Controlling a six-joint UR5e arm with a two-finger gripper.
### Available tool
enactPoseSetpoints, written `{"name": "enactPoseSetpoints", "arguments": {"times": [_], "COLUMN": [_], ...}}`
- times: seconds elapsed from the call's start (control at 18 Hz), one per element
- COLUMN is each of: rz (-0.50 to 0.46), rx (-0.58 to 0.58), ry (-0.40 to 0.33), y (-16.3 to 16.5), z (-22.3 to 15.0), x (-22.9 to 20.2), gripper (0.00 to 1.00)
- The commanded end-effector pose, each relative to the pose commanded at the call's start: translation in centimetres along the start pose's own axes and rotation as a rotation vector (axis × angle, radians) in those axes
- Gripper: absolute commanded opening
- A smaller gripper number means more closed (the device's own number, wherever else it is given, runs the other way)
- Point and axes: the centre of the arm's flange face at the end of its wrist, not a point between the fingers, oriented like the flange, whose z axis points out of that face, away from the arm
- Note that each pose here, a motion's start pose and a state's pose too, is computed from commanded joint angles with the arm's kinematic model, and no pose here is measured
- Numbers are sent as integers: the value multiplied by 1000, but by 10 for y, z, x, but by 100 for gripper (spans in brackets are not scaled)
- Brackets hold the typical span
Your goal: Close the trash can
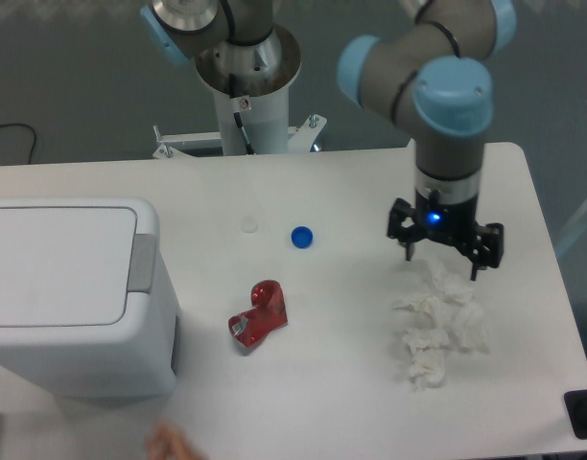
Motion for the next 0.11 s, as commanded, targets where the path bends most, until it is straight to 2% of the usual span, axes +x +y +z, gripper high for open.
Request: {"name": "enactPoseSetpoints", "arguments": {"times": [0.11], "rz": [10], "rx": [-26], "ry": [12], "y": [2], "z": [15], "x": [-4], "gripper": [100]}}
